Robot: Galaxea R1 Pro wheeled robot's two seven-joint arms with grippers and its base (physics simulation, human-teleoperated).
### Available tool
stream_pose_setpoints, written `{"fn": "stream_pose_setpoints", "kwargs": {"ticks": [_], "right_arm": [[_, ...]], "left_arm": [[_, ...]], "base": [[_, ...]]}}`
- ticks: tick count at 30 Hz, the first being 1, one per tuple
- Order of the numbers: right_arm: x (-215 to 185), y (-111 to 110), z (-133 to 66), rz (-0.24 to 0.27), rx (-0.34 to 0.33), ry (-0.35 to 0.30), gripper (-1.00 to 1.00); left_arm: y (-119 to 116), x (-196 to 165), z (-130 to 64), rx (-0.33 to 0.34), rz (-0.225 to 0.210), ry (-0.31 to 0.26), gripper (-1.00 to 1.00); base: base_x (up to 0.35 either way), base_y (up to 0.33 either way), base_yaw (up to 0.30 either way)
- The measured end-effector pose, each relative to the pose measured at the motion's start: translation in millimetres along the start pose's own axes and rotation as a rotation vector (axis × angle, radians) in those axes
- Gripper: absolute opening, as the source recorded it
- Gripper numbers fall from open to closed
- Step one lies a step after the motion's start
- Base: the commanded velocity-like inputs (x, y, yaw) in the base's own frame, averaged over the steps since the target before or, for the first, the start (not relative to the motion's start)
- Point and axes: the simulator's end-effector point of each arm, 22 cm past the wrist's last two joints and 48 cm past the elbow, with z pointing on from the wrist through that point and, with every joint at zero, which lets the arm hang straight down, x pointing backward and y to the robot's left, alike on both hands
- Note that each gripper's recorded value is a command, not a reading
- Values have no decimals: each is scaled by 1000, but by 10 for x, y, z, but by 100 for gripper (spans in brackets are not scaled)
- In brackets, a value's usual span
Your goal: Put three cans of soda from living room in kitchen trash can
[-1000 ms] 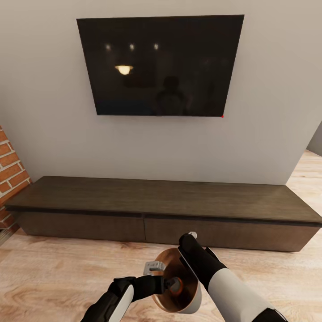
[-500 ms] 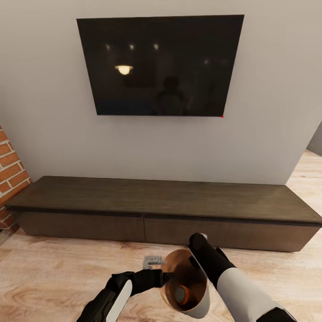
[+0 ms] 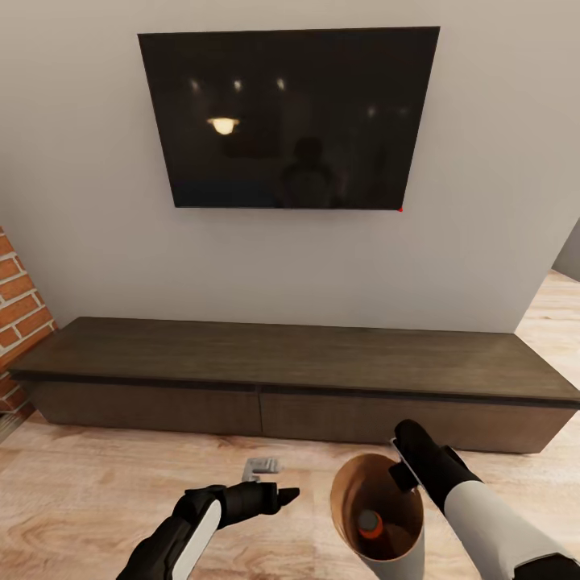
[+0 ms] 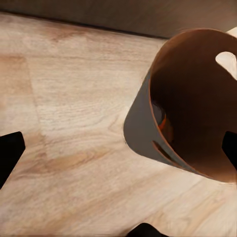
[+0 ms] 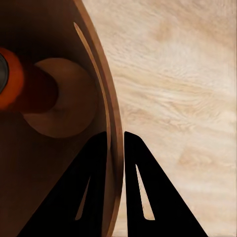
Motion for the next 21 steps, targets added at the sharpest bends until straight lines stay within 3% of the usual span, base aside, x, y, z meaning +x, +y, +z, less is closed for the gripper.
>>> {"fn": "stream_pose_setpoints", "kwargs": {"ticks": [4, 9, 13, 16, 17, 21], "right_arm": [[95, -102, 44, 18, -40, 14, -100], [113, 11, 39, 24, -151, 5, -100], [69, 225, -27, 39, -265, -11, -100], [61, 219, -33, 24, -264, -15, -100], [58, 208, -32, 17, -259, -17, -100], [40, 266, -49, 22, -274, -19, -100]], "left_arm": [[114, 32, -35, -17, 4, 9, 100], [407, 112, -119, -69, 2, 29, 100], [792, 430, -171, -136, -56, 93, 100], [1067, 695, -233, -204, -121, 156, 100], [1260, 838, -303, -273, -151, 198, 100], [1557, 1013, -451, -393, -177, 257, 100]], "base": [[0, 0, 0], [0, 0, 0], [0, 0, 0], [0, 0, 0], [0, 0, 0], [0, 0, 0]]}}
